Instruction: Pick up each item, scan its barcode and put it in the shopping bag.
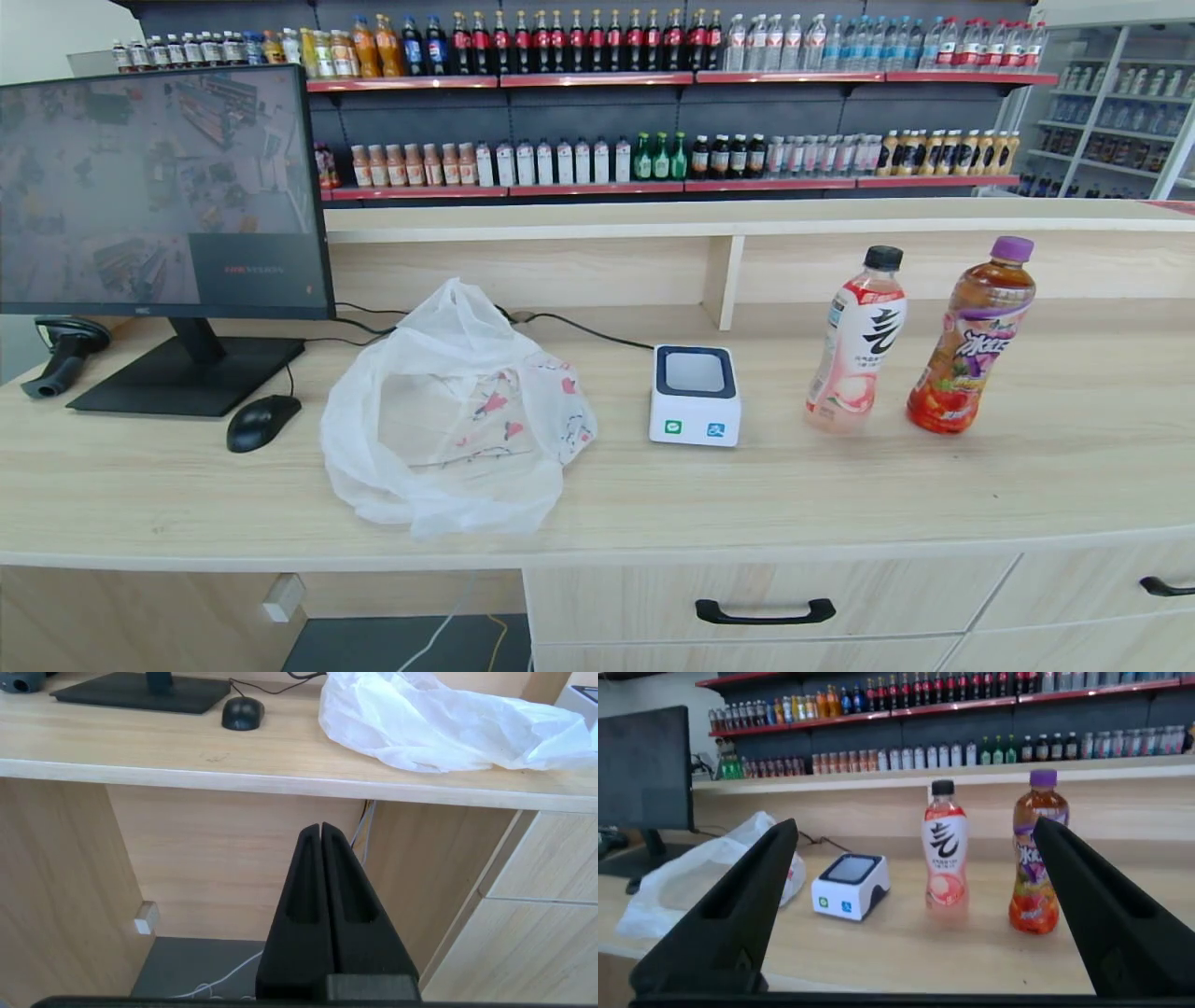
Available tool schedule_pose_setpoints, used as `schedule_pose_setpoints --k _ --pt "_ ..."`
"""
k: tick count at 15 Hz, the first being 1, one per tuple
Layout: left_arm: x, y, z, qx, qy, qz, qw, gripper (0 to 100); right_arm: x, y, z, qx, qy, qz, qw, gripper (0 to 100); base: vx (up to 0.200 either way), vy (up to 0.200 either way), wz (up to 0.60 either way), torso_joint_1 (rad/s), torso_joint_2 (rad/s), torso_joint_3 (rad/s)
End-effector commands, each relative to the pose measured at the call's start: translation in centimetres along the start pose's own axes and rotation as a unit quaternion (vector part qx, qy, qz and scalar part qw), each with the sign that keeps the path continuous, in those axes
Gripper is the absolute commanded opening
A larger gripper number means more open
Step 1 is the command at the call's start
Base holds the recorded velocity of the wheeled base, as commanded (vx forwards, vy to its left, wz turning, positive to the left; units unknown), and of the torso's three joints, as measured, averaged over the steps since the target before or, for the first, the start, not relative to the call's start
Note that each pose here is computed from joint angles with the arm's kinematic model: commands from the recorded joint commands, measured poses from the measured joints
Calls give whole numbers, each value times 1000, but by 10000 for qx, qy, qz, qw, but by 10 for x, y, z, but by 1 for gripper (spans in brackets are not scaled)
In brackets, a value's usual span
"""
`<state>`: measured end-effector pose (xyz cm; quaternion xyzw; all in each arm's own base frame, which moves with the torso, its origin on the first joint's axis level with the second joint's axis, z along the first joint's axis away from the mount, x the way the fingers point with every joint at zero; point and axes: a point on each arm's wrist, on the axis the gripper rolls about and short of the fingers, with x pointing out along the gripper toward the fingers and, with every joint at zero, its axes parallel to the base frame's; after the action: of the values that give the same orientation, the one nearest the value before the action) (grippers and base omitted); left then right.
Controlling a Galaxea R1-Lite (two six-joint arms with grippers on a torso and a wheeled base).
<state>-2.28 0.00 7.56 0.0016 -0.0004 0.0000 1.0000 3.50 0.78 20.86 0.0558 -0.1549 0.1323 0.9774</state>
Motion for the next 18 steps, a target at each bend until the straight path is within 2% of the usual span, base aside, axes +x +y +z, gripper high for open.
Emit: schedule_pose_setpoints --k 1,4,5,8,16,18 --pt "0 0 0 -1 -3 0 10000 0 98 -6 -17 114 -150 179 9997 100 0 0 0 0 0 0" --pt "0 0 0 -1 -3 0 10000 0 149 -11 -28 -122 -778 216 9967 100 0 0 0 0 0 0" --pt "0 0 0 -1 -3 0 10000 0 172 -13 -39 -284 -740 254 9965 100 0 0 0 0 0 0" --pt "0 0 0 -1 -3 0 10000 0 192 -14 -50 -710 -640 334 9949 100 0 0 0 0 0 0" --pt "0 0 0 -1 -3 0 10000 0 192 -16 -63 -1261 -397 227 9910 100 0 0 0 0 0 0" --pt "0 0 0 -1 -3 0 10000 0 185 -18 -79 -1202 -12 156 9926 100 0 0 0 0 0 0"
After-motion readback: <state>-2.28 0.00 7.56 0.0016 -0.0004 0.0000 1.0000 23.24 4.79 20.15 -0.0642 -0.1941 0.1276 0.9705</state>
